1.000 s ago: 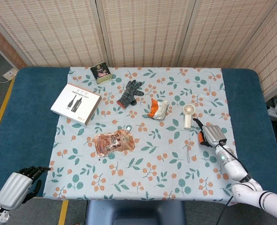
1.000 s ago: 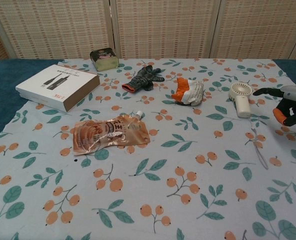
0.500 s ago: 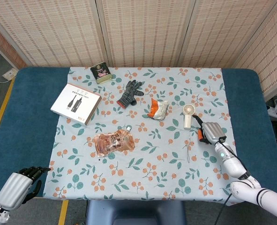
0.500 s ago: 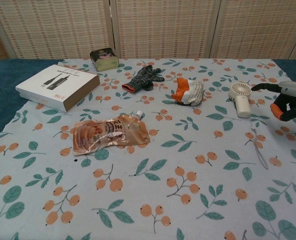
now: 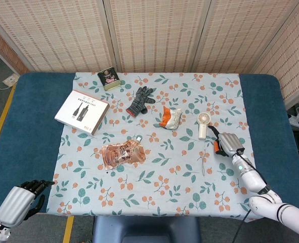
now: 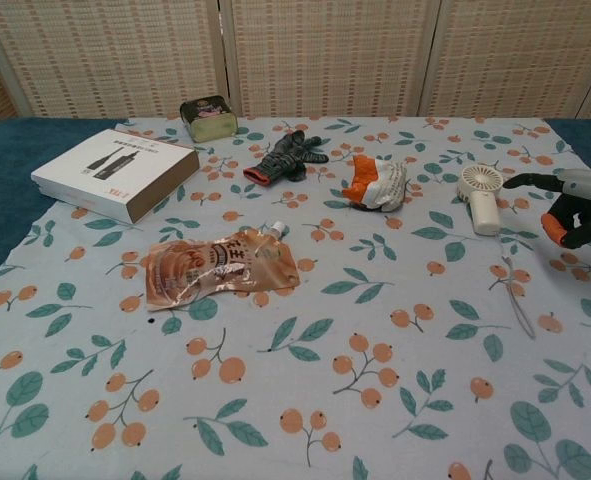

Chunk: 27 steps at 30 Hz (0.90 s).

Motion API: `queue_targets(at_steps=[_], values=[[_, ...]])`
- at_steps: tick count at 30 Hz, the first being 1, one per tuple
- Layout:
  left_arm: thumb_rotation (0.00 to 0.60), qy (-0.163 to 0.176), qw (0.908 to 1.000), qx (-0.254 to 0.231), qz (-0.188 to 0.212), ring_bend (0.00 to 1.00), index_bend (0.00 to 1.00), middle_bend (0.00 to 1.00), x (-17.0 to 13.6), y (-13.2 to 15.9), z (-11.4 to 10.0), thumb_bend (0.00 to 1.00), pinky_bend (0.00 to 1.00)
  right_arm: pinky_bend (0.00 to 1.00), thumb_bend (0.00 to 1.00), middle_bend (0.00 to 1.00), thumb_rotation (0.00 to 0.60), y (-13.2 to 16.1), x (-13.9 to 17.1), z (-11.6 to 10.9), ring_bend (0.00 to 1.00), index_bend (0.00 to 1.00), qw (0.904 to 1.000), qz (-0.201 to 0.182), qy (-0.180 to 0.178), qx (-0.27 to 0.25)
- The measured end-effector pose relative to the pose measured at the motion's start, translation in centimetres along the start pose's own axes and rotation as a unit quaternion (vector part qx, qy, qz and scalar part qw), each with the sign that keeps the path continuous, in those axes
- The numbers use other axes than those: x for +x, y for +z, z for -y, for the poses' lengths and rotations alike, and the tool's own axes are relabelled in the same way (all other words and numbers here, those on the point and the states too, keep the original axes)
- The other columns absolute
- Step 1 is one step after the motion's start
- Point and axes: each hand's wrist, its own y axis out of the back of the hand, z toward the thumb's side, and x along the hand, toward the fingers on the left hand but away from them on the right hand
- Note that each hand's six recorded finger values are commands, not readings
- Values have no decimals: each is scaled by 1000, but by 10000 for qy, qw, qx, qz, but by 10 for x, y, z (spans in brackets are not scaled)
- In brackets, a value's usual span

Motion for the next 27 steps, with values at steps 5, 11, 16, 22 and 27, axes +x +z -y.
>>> queue_targets(at_steps=[5,11,16,22,27], values=[[600,9,10000,-1,3,381,282,357,0,0,0,622,547,779,692,746,600,-3,-1,1,637,4,10000,31,16,-6],[600,23,10000,-5,11,380,282,357,0,0,-1,621,547,779,692,746,600,-3,-2,2,637,4,10000,33,30,-17],[600,25,10000,-5,7,381,282,357,-1,0,-1,623,547,779,692,746,600,-3,-3,4,637,4,10000,27,49,-35],[600,33,10000,-13,11,381,282,357,-1,0,-1,622,547,779,692,746,600,-1,-5,5,637,4,10000,4,72,-36],[600,36,10000,-15,13,381,283,357,-1,0,-1,622,547,779,692,746,600,0,-8,5,637,4,10000,-13,65,-18]])
